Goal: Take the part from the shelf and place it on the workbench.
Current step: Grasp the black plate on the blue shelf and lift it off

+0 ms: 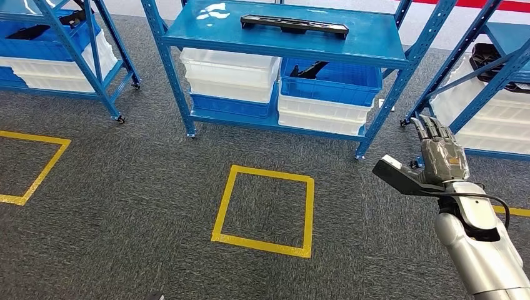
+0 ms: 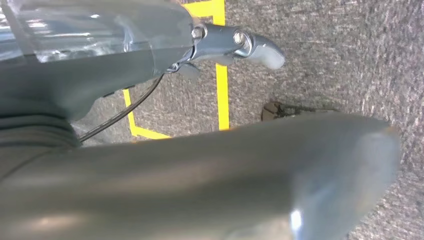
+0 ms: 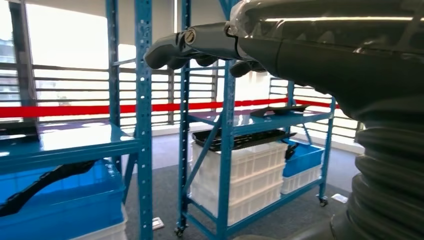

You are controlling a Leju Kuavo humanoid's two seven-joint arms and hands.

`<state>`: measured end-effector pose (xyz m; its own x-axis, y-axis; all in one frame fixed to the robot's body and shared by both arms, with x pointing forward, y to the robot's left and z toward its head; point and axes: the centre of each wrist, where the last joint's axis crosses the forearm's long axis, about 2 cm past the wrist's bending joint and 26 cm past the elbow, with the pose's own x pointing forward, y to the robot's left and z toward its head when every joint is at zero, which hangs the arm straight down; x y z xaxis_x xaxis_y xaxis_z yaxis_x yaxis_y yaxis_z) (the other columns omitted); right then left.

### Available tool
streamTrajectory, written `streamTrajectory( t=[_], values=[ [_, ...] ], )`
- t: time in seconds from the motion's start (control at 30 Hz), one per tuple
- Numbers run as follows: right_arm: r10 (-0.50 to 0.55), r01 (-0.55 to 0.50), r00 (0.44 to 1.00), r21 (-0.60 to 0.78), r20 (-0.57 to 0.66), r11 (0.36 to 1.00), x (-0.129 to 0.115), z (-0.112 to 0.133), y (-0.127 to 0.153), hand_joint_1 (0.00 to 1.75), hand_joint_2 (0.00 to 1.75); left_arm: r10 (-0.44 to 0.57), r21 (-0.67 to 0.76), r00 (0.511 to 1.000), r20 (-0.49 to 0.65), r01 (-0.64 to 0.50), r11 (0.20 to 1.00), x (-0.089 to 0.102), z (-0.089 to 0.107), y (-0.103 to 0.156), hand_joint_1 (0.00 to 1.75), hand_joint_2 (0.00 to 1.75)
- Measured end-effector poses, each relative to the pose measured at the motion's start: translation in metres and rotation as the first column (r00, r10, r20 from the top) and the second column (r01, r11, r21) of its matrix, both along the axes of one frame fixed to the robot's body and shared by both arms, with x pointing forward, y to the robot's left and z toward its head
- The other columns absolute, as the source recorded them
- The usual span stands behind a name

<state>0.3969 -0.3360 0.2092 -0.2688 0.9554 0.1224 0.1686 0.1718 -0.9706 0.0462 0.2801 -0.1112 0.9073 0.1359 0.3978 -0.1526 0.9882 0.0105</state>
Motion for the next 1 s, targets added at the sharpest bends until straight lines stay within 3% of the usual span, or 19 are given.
streamTrajectory(
  t=[0.43,1.0],
  values=[
    [0.025,-0.026,0.996,0.006,0.086,1.000,0.019,0.035,0.031,0.00,1.75,-0.043,-0.013,0.998,0.045,0.043,0.999,0.014,0.002,-0.004,0.00,0.00],
    [0.070,-0.073,0.994,0.031,0.081,0.997,0.024,0.038,0.063,0.00,1.75,-0.063,-0.015,0.998,0.015,0.063,0.998,0.013,0.002,-0.007,0.00,0.00]
  ],
)
